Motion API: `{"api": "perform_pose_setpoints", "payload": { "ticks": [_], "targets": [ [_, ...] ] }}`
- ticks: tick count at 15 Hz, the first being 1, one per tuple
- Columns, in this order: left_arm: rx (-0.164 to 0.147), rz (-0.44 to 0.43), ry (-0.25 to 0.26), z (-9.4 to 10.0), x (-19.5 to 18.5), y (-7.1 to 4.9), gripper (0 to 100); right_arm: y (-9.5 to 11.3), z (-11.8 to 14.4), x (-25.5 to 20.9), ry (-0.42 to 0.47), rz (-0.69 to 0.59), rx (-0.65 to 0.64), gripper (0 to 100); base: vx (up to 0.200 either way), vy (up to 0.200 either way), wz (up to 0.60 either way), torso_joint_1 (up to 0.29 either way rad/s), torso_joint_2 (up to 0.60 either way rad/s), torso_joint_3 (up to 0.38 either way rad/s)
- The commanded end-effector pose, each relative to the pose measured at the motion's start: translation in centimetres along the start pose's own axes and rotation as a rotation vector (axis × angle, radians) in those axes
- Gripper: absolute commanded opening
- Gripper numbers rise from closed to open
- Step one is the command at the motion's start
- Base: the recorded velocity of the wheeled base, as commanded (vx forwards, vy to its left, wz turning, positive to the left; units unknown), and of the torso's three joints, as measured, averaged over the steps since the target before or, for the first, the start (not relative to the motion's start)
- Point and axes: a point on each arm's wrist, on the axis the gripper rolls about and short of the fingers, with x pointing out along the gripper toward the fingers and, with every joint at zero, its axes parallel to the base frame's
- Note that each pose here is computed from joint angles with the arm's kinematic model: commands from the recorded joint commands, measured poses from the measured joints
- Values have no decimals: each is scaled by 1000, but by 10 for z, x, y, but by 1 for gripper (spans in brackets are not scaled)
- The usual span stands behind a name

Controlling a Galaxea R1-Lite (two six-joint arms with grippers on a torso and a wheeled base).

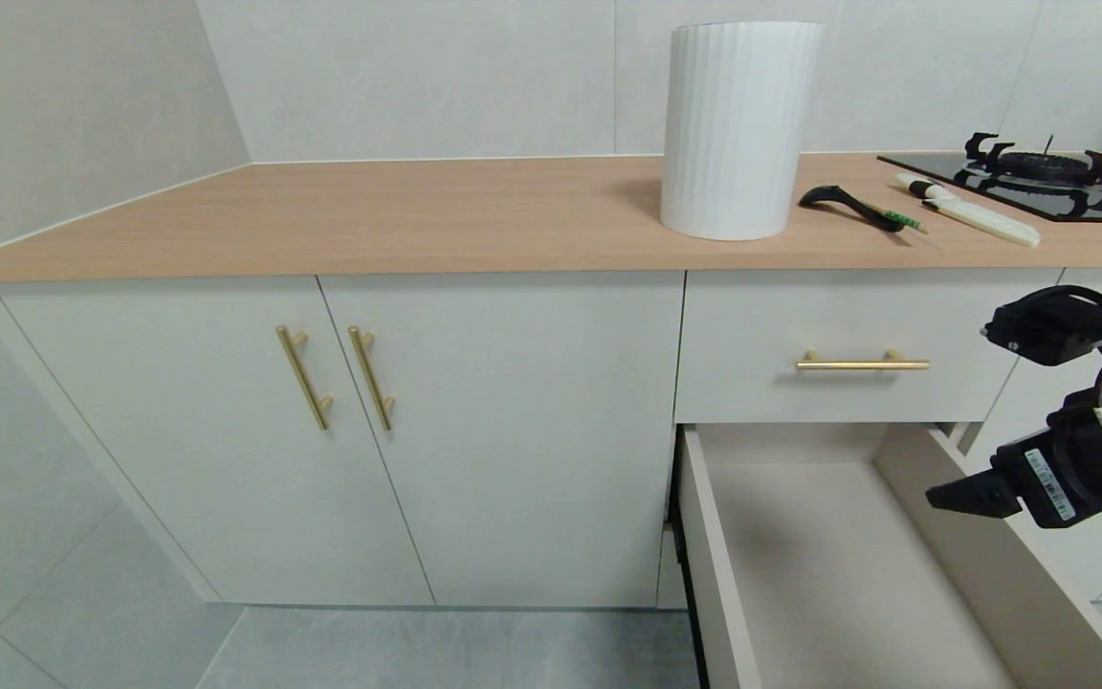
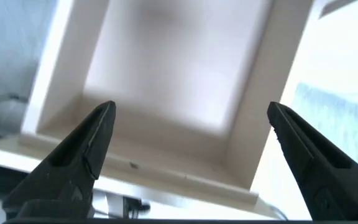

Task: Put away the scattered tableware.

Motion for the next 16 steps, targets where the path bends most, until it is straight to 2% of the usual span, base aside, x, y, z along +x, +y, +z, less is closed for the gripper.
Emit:
{"api": "perform_pose_setpoints", "payload": {
  "ticks": [1,6,16],
  "targets": [
    [0,1,0,0,0,0,100,-4,-1,-9,-38,-13,14,100,0,0,0,0,0,0],
    [0,1,0,0,0,0,100,-6,-1,-11,-49,-18,20,100,0,0,0,25,-203,-249],
    [0,1,0,0,0,0,100,-15,4,-2,-62,-50,57,100,0,0,0,120,-488,-334]
  ]
}}
